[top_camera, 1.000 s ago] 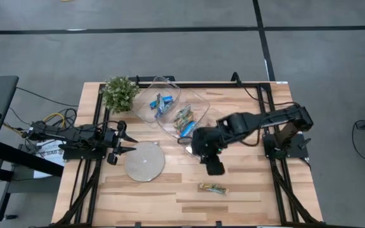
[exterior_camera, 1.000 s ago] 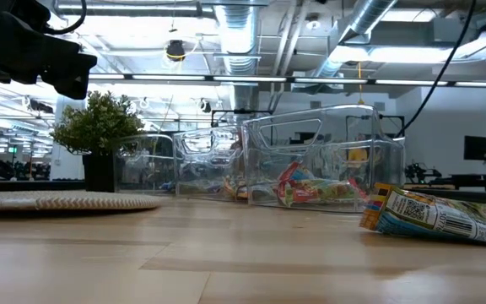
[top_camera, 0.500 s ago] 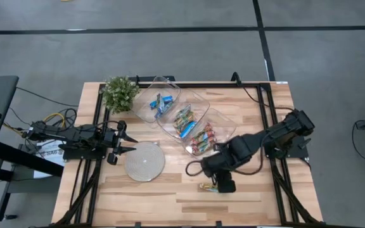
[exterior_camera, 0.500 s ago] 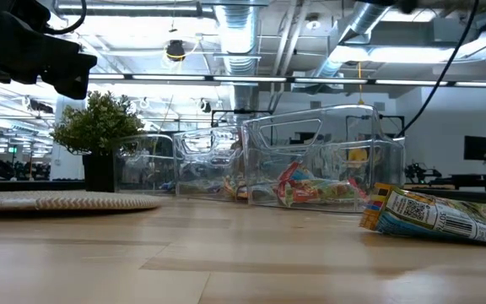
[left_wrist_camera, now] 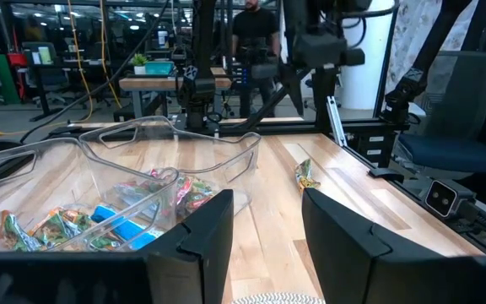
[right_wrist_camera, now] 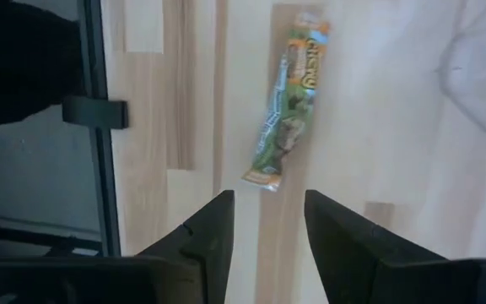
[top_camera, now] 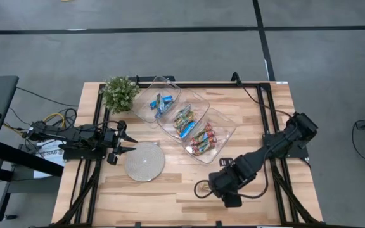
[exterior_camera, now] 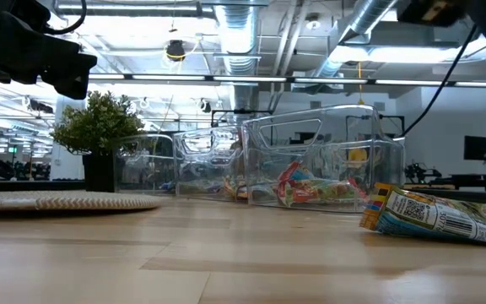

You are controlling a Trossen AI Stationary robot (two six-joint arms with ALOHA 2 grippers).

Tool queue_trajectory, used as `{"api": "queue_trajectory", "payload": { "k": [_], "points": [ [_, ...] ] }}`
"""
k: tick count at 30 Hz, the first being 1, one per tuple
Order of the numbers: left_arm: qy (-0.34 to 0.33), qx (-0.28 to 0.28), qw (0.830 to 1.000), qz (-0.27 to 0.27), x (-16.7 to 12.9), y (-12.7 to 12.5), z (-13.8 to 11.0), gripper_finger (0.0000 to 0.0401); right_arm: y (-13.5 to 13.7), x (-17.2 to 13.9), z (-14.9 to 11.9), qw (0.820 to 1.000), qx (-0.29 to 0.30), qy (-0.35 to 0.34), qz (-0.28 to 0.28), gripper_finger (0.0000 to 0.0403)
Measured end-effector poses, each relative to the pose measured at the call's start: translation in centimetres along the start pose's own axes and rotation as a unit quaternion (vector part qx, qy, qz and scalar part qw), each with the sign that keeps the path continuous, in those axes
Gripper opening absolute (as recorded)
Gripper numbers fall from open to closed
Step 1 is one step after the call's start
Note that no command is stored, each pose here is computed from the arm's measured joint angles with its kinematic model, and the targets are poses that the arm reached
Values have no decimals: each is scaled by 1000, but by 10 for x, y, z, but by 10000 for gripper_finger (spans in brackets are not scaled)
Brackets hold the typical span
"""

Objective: Pick and place Granola Bars by type
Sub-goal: Put the yellow granola bar into the middle transparent bin

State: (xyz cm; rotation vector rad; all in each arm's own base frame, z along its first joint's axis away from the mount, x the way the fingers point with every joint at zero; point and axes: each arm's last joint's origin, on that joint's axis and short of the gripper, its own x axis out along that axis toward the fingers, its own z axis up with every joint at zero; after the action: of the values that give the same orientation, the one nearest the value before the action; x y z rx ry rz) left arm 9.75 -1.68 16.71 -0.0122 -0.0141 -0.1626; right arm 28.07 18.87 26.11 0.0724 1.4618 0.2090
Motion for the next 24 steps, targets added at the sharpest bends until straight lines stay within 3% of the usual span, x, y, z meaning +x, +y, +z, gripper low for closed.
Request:
{"api": "queue_trajectory", "payload": {
  "k": [8,18,24],
  "points": [
    [0,0,1000,0,0,0,0,138,3,35,-6,999,-6,-32,6,164],
    [0,0,1000,0,0,0,0,138,-3,58,-10,998,-3,-58,0,250],
    [0,0,1000,0,0,0,0,138,-9,73,-12,997,-1,-83,5,260]
  ]
}}
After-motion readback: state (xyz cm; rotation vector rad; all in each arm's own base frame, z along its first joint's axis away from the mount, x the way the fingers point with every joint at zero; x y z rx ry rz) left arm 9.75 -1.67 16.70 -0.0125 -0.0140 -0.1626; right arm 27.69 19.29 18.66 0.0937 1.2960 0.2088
